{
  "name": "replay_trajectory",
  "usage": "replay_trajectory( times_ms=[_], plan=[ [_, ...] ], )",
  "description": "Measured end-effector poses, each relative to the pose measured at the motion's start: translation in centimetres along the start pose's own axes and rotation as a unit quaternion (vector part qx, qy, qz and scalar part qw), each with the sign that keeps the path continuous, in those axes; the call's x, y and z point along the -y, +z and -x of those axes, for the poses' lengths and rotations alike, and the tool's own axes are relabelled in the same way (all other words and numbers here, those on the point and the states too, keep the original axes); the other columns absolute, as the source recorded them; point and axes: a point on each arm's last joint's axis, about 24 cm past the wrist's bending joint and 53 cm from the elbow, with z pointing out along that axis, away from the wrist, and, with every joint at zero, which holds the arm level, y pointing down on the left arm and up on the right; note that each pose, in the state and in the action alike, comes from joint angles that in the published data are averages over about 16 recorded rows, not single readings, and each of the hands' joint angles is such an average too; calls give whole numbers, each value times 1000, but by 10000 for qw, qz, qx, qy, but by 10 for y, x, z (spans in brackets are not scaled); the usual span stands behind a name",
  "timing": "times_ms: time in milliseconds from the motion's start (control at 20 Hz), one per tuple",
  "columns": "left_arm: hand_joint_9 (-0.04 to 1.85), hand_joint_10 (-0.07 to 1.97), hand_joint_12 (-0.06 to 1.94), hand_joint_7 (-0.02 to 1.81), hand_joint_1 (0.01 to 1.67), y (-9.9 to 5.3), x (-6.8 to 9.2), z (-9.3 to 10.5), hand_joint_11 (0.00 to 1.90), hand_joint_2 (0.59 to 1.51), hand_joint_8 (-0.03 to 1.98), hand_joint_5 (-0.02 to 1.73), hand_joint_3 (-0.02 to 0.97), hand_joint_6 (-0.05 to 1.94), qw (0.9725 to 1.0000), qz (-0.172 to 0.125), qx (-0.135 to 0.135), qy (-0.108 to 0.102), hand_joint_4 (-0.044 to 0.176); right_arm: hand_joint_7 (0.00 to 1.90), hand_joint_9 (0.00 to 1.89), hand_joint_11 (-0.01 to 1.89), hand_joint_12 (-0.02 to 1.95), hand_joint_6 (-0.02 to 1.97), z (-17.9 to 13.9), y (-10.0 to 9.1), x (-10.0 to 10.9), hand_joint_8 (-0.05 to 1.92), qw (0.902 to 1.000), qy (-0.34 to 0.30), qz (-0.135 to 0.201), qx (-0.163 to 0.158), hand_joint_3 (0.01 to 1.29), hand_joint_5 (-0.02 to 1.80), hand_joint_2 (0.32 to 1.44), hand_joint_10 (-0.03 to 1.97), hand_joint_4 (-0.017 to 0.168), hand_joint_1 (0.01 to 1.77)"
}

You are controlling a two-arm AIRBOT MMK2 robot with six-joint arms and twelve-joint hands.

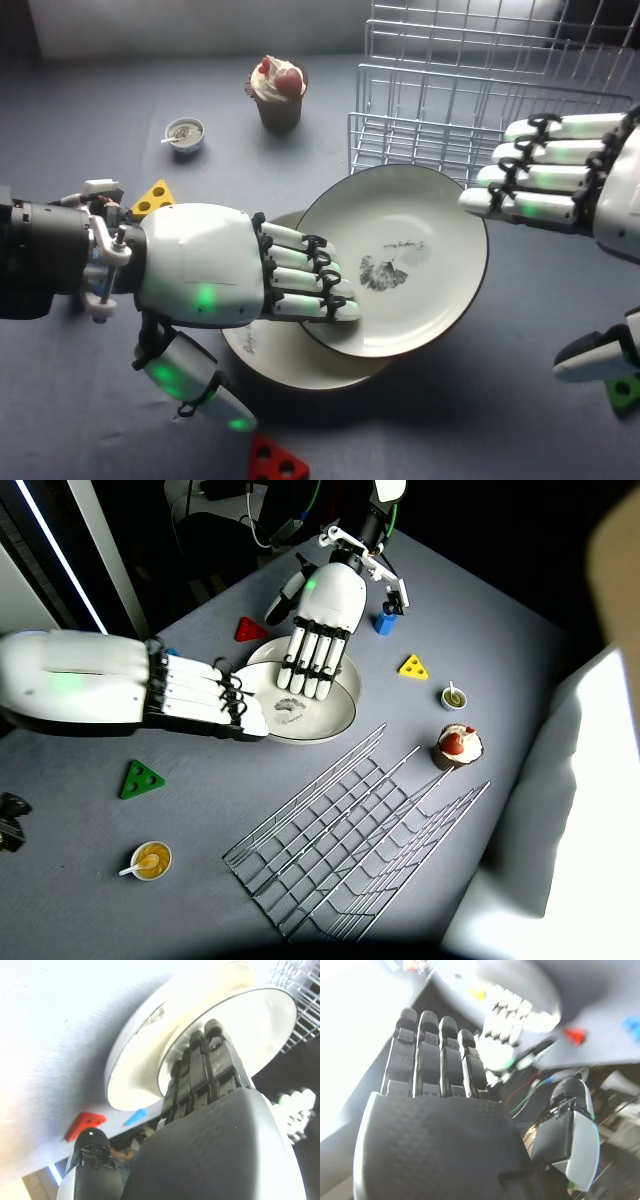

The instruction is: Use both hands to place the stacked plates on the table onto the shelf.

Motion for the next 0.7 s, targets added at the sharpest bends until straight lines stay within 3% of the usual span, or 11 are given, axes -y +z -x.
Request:
replay_trajectory(
  times_ms=[300,700],
  plan=[
    [200,-1,15,121,15,7,2,6,180,1069,-15,98,4,-20,10000,-4,48,41,-7,220,236,253,25,14,-4,23,-7,9,9996,-234,133,25,16,148,865,1,4,607],
    [199,10,15,121,23,12,3,10,197,1069,-15,99,3,-21,9999,-10,74,78,-8,237,262,285,34,15,3,44,-20,8,9989,-258,317,212,15,209,904,3,4,1121]
  ],
)
